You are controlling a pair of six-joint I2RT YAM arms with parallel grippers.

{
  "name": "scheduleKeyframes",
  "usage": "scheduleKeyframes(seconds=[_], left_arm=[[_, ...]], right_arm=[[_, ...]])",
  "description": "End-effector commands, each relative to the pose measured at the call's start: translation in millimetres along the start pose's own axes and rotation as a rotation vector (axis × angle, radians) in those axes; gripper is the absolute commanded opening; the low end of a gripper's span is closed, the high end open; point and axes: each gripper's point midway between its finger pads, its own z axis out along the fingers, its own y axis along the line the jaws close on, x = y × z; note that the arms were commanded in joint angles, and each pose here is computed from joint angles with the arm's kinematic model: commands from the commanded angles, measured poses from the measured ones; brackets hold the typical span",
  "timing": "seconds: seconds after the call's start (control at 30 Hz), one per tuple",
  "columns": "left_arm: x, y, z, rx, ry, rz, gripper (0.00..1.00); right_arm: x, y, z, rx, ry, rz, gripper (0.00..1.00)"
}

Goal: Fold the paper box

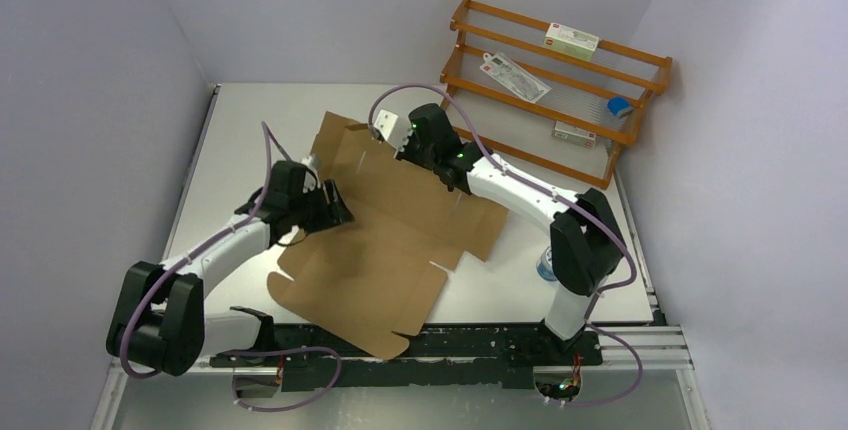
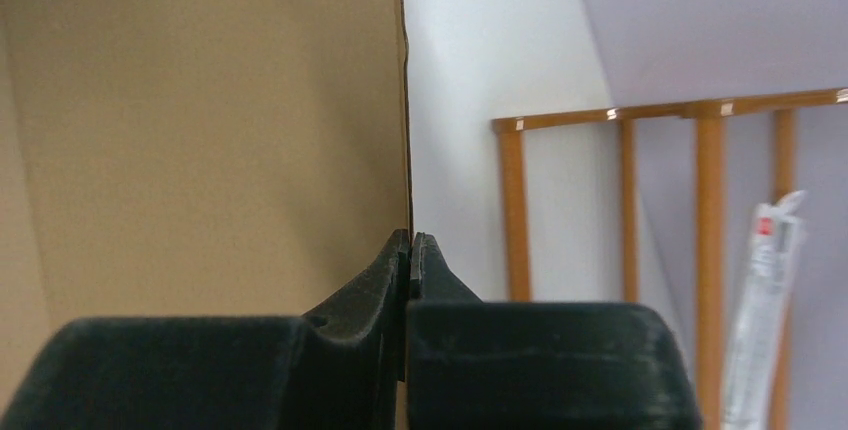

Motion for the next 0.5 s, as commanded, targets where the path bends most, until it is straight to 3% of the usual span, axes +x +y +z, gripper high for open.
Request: scheduleKeyframes(seconds=[0.0, 0.47], left_arm=[[-56, -3, -14, -0.030, -0.099, 0.047, 0.65], [-97, 2, 6, 0.032, 0.007, 0.172, 0.65]], right_arm=[[-27, -35, -19, 0.123, -0.096, -0.108, 0.00], [-44, -35, -29, 0.102, -0.183, -0.201, 0.00]])
